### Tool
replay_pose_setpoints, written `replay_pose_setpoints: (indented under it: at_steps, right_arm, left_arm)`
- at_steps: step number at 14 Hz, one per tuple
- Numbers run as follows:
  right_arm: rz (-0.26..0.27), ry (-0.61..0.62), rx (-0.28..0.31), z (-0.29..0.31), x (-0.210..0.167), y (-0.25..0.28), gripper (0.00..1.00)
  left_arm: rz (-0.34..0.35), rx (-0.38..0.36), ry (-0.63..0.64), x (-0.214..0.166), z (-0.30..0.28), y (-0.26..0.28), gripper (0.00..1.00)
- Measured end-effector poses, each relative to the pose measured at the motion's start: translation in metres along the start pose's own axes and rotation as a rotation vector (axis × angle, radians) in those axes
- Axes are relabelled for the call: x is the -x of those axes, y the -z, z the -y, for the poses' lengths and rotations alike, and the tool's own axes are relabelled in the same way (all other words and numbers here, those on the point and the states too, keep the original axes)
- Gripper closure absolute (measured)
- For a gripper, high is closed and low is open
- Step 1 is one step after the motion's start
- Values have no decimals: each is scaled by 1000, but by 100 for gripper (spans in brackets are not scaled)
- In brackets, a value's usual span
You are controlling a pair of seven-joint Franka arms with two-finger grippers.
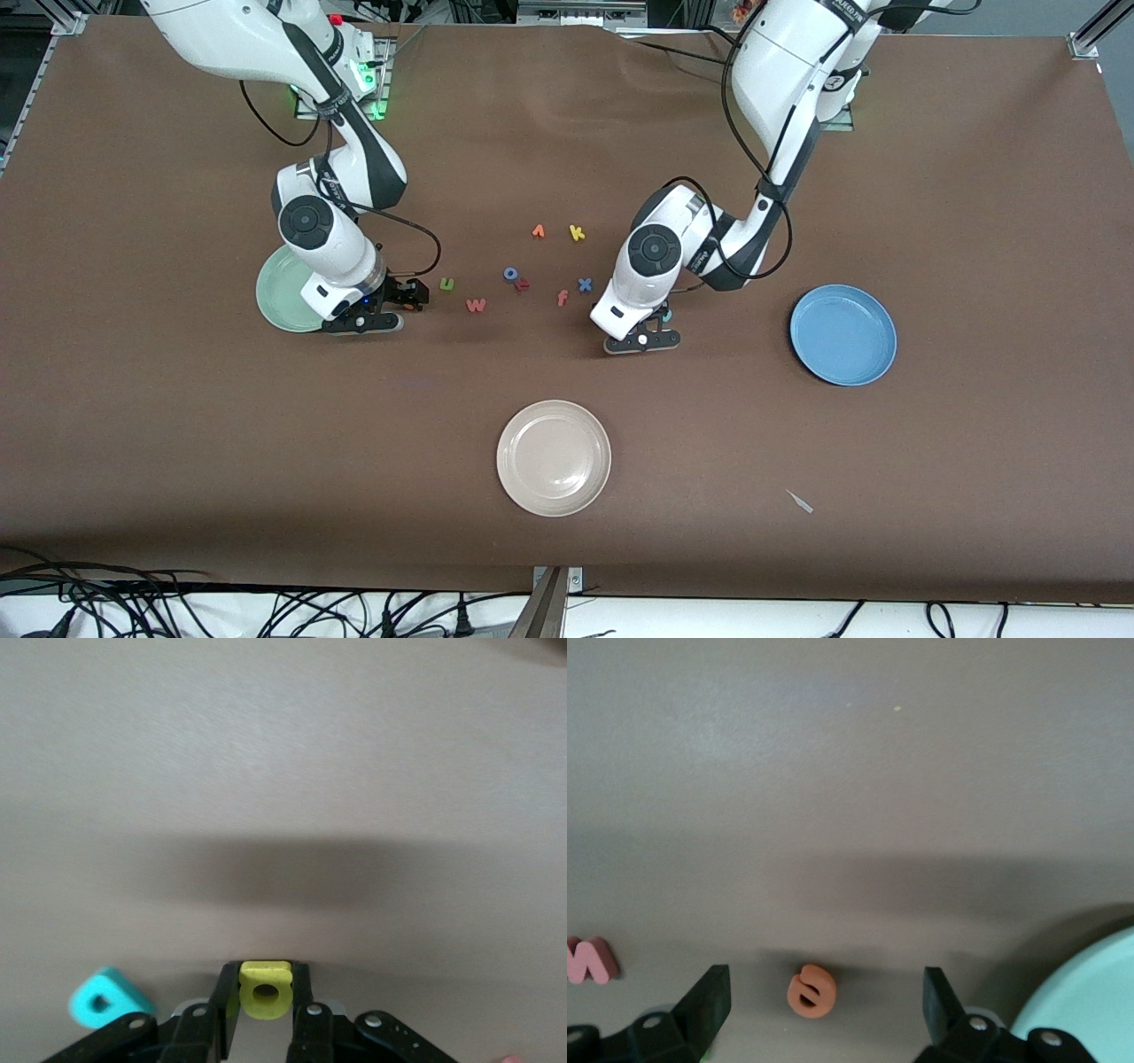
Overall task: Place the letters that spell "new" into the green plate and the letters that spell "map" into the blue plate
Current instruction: 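Place the yellow letter on the blue plate while the right gripper places orange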
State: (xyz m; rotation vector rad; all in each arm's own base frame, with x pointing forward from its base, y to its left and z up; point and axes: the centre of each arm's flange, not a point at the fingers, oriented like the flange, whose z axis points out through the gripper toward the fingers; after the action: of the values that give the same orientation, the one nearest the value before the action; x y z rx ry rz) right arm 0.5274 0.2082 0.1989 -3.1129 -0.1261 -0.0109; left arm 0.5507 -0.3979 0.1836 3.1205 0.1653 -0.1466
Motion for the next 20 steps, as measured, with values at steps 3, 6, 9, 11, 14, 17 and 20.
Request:
replay_pose_setpoints:
  at_steps: [3,6,9,11,14,17,20]
  right_arm:
    - [-5,12,-7,11,8,-14,10]
    - [-5,13,-9,11,12,-20,18]
    - [-4,13,-9,10,17,-24,31]
    - [-5,14,-9,10,19,-25,38]
    - [-6,14,-7,8,19,-24,48]
    - [-6,13,-5,6,20,-24,62]
    - [-7,17,-6,8,23,-22,71]
  left_arm:
    - [88,-55,-63,-29,33,40,72]
    - [224,-92,-229,-49,96,72,72]
    - [282,-59,-333,-76,168,89,72]
    - [282,-37,-355,-86,209,97,72]
    - [220,-67,-409,-82,258,100,72]
    - [112,-58,-424,-49,293,76,72]
    - [63,-108,-458,-26,325,44,72]
